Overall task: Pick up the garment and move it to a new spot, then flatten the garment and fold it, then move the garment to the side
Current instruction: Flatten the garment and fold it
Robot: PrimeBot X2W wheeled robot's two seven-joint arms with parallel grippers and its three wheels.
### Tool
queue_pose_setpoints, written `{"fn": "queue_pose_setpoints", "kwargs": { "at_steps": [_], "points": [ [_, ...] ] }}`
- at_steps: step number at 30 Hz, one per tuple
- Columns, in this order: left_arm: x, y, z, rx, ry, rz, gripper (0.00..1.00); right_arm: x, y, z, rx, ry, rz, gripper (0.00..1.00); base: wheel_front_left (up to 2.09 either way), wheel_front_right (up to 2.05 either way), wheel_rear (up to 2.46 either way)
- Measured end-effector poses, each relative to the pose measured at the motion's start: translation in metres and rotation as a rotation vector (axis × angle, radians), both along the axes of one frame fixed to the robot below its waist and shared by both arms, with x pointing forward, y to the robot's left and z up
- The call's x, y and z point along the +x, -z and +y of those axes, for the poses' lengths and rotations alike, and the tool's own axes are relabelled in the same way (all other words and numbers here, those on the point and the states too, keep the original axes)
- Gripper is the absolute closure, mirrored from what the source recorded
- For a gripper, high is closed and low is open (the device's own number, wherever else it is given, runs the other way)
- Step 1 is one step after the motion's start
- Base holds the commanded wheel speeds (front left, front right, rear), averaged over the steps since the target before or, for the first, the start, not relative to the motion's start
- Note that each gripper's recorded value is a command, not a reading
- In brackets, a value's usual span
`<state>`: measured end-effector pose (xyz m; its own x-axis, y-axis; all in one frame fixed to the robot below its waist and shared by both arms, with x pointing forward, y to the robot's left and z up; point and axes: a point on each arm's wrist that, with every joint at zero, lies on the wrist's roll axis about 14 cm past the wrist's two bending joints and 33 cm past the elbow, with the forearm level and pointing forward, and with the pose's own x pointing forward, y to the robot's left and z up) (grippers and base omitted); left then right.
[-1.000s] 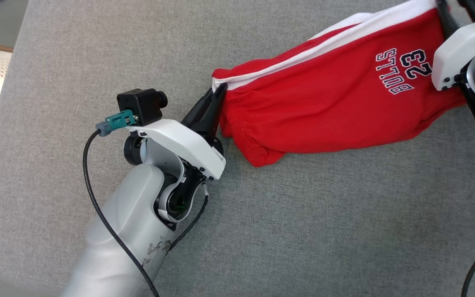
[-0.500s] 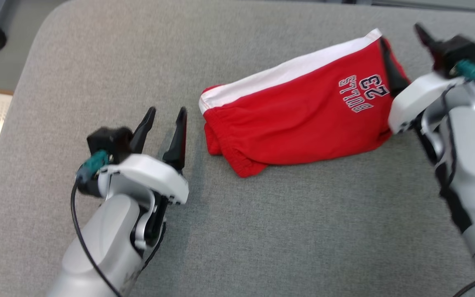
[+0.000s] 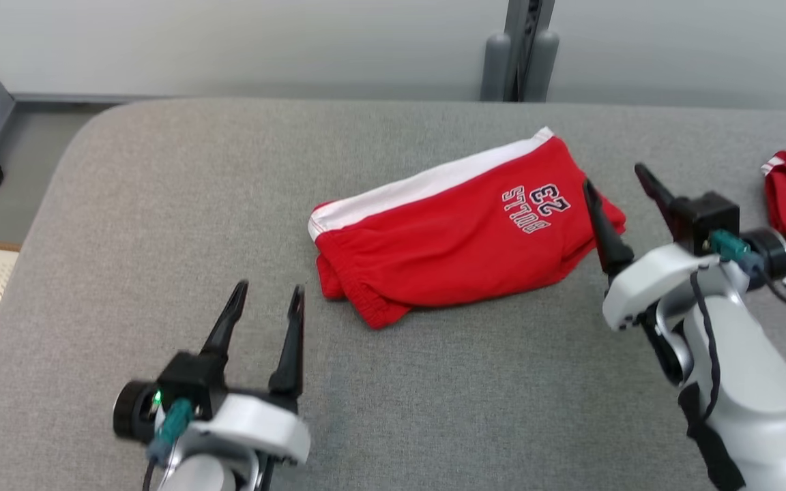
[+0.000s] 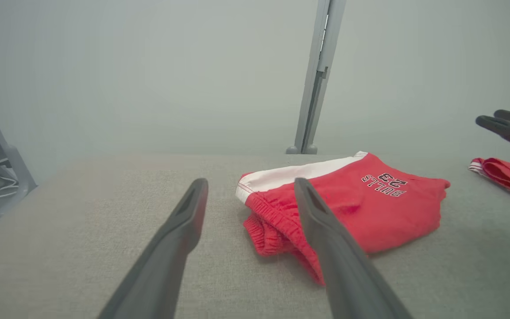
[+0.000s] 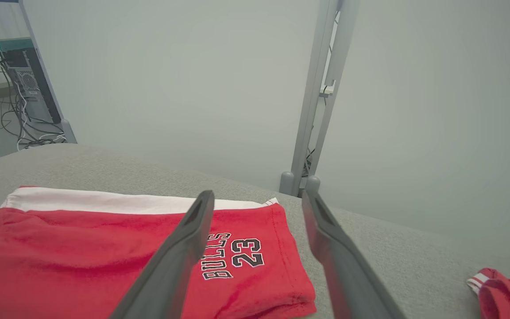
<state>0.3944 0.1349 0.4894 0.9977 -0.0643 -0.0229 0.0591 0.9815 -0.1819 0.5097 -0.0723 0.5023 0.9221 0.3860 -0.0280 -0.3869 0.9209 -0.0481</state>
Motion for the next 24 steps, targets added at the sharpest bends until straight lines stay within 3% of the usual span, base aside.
{"fn": "queue_pose_setpoints", "kwargs": {
  "at_steps": [14,24],
  "points": [
    [-0.052,0.010,0.008,0.080,-0.046,0.014,0.00,-0.051,0.013,-0.017,0.101,0.077,0.055,0.00,0.00,0.00,0.00],
    [-0.047,0.017,-0.003,0.107,0.003,0.028,0.00,-0.035,0.043,-0.033,0.154,0.163,0.168,0.00,0.00,0.00,0.00]
  ]
}}
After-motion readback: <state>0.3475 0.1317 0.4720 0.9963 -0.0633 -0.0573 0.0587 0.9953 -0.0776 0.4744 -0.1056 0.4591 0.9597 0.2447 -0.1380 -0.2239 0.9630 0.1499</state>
